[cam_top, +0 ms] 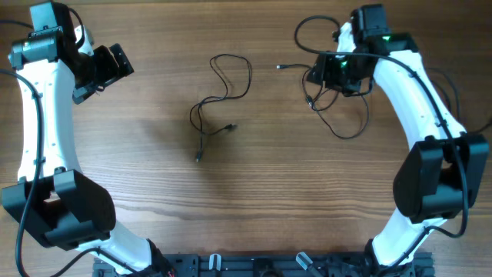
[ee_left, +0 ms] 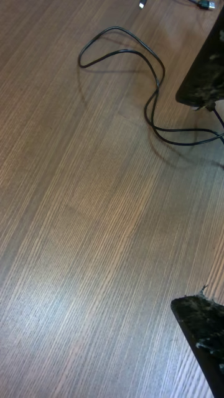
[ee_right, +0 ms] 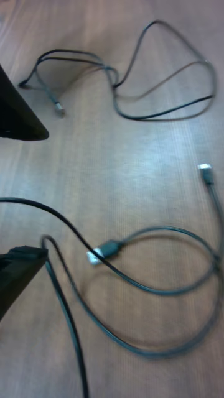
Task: Untangle cables
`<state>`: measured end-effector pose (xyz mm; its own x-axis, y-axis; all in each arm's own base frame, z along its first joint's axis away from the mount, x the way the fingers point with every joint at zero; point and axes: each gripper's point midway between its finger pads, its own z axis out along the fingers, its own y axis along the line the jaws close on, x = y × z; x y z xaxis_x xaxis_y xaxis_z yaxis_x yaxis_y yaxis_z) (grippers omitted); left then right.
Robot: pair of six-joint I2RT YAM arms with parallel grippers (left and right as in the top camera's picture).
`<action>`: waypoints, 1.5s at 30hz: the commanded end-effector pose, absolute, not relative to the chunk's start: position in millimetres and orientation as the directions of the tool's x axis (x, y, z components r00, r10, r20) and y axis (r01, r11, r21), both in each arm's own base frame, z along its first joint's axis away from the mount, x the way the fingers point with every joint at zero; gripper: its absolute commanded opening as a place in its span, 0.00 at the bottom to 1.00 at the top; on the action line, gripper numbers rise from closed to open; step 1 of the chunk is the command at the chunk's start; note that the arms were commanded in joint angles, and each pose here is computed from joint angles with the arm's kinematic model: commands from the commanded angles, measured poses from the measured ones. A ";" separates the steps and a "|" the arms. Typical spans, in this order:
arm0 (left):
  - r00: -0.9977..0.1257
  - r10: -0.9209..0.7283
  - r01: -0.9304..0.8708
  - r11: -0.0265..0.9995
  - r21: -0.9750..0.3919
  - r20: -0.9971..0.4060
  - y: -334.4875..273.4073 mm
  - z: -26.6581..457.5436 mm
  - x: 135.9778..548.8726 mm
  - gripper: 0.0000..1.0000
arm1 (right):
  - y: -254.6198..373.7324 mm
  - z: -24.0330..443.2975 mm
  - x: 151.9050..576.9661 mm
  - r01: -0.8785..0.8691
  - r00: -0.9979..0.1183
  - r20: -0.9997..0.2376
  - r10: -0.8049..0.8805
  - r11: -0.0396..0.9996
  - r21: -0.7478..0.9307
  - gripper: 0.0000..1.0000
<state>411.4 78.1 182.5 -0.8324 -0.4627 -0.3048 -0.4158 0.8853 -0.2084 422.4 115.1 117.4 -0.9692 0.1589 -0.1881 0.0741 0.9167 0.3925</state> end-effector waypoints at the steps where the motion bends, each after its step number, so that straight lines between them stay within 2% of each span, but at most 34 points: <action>1: -0.827 -0.473 -0.420 0.879 -0.226 -0.305 77.5 185.0 412.7 1.00 | 118.1 102.1 410.1 0.045 -0.981 -0.169 0.095 0.961 0.275 0.77; 8: -0.827 -0.473 -0.420 0.879 -0.226 -0.305 77.5 185.0 412.7 1.00 | 108.5 89.2 393.8 0.017 -0.987 -0.161 0.026 0.998 0.056 0.83; 12: -0.827 -0.473 -0.420 0.879 -0.226 -0.305 77.5 185.0 412.7 1.00 | 109.3 67.7 390.7 0.012 -0.986 -0.166 0.020 0.999 0.049 0.84; 16: -0.827 -0.473 -0.420 0.879 -0.226 -0.305 77.5 185.0 412.7 1.00 | 113.4 46.3 407.2 0.008 -0.965 -0.260 0.027 0.997 0.074 0.82; 17: -0.827 -0.473 -0.420 0.879 -0.226 -0.305 77.5 185.0 412.7 1.00 | 115.4 45.9 414.9 0.003 -0.955 -0.295 0.027 0.997 0.083 0.79; 18: -0.827 -0.473 -0.420 0.879 -0.226 -0.305 77.5 185.0 412.7 1.00 | 116.2 47.4 422.3 0.002 -0.945 -0.327 0.031 0.996 0.089 0.70; 19: -0.827 -0.473 -0.420 0.879 -0.226 -0.305 77.5 185.0 412.7 1.00 | 117.7 51.8 433.5 -0.004 -0.927 -0.373 0.031 0.996 0.094 0.29; 20: -0.827 -0.473 -0.420 0.879 -0.226 -0.305 77.5 185.0 412.7 1.00 | 118.0 57.4 443.5 -0.027 -0.910 -0.415 0.013 0.996 0.090 0.04; 24: -0.827 -0.473 -0.420 0.879 -0.226 -0.305 77.5 185.0 412.7 1.00 | 97.2 82.3 470.1 0.023 -0.863 -0.503 0.050 0.998 0.061 0.04; 28: -0.827 -0.473 -0.420 0.879 -0.226 -0.305 77.5 185.0 412.7 1.00 | 72.5 127.2 492.8 0.054 -0.802 -0.589 0.102 0.994 0.098 0.04; 32: -0.827 -0.473 -0.420 0.879 -0.226 -0.305 77.5 185.0 412.7 1.00 | 96.9 131.3 482.4 -0.139 -0.824 -0.566 -0.005 0.971 0.195 0.04; 33: -0.827 -0.473 -0.420 0.879 -0.226 -0.305 77.5 185.0 412.7 1.00 | 96.2 127.6 478.6 -0.144 -0.833 -0.553 -0.016 0.971 0.189 0.05; 34: -0.826 -0.473 -0.420 0.879 -0.226 -0.305 77.5 185.0 412.8 1.00 | 95.3 122.5 472.7 -0.143 -0.848 -0.530 -0.023 0.972 0.186 0.45; 35: -0.827 -0.473 -0.420 0.879 -0.226 -0.305 77.5 185.0 412.7 1.00 | 94.9 119.3 469.0 -0.155 -0.855 -0.517 -0.043 0.972 0.177 0.67; 37: -0.827 -0.473 -0.420 0.879 -0.226 -0.305 77.5 185.0 412.7 1.00 | 94.0 115.3 463.0 -0.205 -0.858 -0.502 -0.106 0.968 0.146 0.75; 39: -0.827 -0.473 -0.420 0.879 -0.226 -0.305 77.5 185.0 412.7 1.00 | 93.3 112.2 458.7 -0.280 -0.847 -0.494 -0.195 0.955 0.102 0.76; 43: -0.827 -0.473 -0.420 0.879 -0.226 -0.305 77.5 185.0 412.7 1.00 | 93.9 100.4 452.2 -0.427 -0.806 -0.466 -0.364 0.904 0.033 0.87; 45: -0.827 -0.473 -0.420 0.879 -0.226 -0.305 77.5 185.0 412.7 1.00 | 100.0 91.3 442.6 -0.503 -0.788 -0.437 -0.433 0.863 0.052 0.89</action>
<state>411.4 78.2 182.5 -0.8324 -0.4627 -0.3049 -0.4159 0.8853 -0.2081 450.4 88.8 94.1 -0.8530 -0.2751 -0.4435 -0.3360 0.9397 0.0635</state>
